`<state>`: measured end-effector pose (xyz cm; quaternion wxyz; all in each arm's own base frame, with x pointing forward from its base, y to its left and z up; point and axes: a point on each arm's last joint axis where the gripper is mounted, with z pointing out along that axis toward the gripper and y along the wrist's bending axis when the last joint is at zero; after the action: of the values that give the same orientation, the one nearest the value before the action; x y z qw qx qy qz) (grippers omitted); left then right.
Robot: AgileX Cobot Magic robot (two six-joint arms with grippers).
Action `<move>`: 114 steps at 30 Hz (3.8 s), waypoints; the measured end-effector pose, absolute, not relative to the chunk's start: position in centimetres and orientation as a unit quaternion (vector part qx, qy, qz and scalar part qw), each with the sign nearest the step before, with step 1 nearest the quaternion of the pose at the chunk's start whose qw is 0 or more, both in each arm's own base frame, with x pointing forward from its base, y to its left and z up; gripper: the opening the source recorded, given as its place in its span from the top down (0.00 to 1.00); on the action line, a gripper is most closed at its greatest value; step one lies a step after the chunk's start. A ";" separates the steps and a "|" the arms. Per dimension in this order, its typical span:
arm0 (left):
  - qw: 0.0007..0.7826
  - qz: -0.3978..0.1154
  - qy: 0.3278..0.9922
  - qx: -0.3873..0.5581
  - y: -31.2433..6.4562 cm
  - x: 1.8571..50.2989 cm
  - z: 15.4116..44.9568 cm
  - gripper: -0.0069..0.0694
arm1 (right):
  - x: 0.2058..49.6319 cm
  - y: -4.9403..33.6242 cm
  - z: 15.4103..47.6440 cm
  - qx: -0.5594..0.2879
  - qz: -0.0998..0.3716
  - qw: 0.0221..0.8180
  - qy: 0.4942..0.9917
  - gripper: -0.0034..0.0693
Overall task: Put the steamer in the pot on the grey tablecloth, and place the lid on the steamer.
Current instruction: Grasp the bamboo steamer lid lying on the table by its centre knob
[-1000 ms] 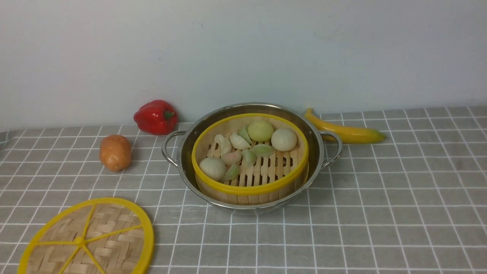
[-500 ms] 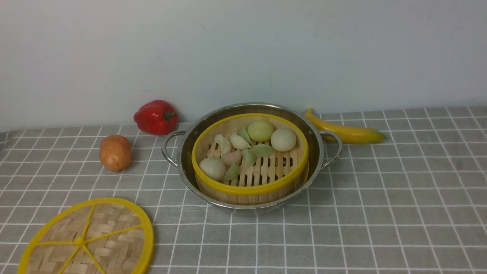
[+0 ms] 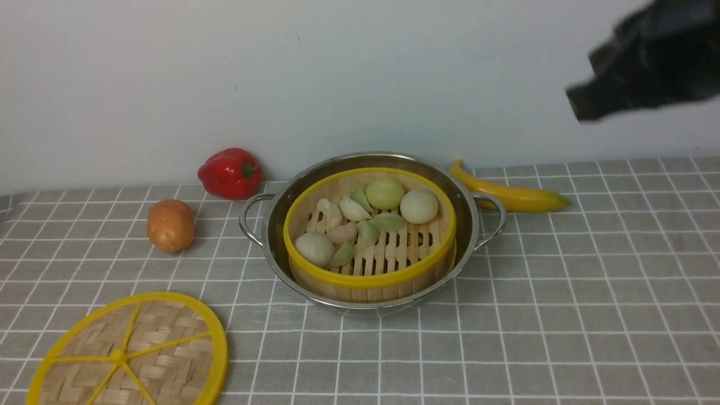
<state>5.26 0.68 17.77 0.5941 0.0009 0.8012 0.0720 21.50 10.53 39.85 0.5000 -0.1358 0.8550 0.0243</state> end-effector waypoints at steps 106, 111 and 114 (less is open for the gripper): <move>0.656 0.007 0.753 -0.058 0.4 5.6 19.0 0.59 | 5.6 0.3 18.7 0.013 0.051 0.640 0.766 0.62; 0.707 -0.058 0.695 -0.121 0.5 5.7 20.4 0.59 | 5.6 0.3 18.8 0.013 0.051 0.641 0.766 0.62; 0.740 -0.077 0.653 -0.145 0.7 5.6 21.3 0.59 | 5.6 0.3 18.8 0.013 0.051 0.641 0.766 0.62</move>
<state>5.59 0.67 21.27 0.7396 -0.1450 0.6527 -0.0774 5.57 0.28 18.77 0.6412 0.0132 0.7656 0.0513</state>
